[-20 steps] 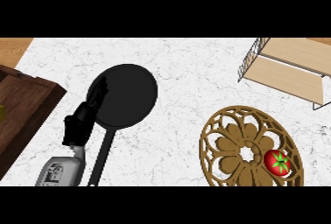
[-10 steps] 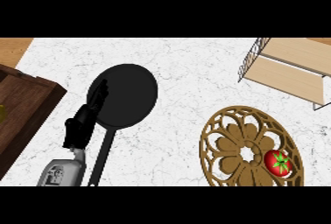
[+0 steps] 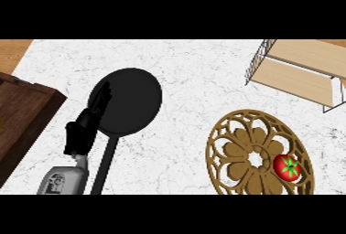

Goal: Pick the pear from the placemat and place it in the tiered shelf

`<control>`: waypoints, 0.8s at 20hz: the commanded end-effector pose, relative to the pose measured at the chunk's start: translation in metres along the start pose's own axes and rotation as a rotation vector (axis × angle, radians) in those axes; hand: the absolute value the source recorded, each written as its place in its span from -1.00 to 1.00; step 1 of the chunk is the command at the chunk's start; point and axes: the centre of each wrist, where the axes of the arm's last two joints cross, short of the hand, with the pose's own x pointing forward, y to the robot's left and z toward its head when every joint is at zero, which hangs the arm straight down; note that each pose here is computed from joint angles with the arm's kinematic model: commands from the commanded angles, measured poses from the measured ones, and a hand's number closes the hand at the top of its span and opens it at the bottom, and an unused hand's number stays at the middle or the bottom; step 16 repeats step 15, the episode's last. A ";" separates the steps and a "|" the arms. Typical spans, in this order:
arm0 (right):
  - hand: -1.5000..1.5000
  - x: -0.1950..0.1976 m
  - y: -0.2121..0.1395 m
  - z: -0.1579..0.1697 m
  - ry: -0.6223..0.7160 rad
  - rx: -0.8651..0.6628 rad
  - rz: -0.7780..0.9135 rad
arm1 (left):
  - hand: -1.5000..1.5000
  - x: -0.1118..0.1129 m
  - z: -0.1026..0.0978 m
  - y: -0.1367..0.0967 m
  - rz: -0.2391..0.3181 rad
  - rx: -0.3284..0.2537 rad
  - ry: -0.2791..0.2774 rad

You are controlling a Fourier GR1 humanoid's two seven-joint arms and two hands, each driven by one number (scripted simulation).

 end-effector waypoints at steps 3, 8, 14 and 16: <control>-1.00 -0.007 -0.070 -0.025 0.162 0.021 0.104 | 0.00 -0.012 0.015 0.010 -0.001 0.028 0.007; -1.00 -0.020 -0.124 -0.024 0.198 0.060 0.191 | 0.00 -0.005 0.006 0.007 0.000 0.035 0.017; -1.00 -0.035 -0.200 -0.037 0.150 0.116 0.194 | 0.00 -0.017 0.009 0.020 0.010 0.044 0.026; -1.00 -0.043 -0.208 -0.022 0.176 0.118 0.216 | 0.00 -0.009 0.014 0.018 0.016 0.035 0.020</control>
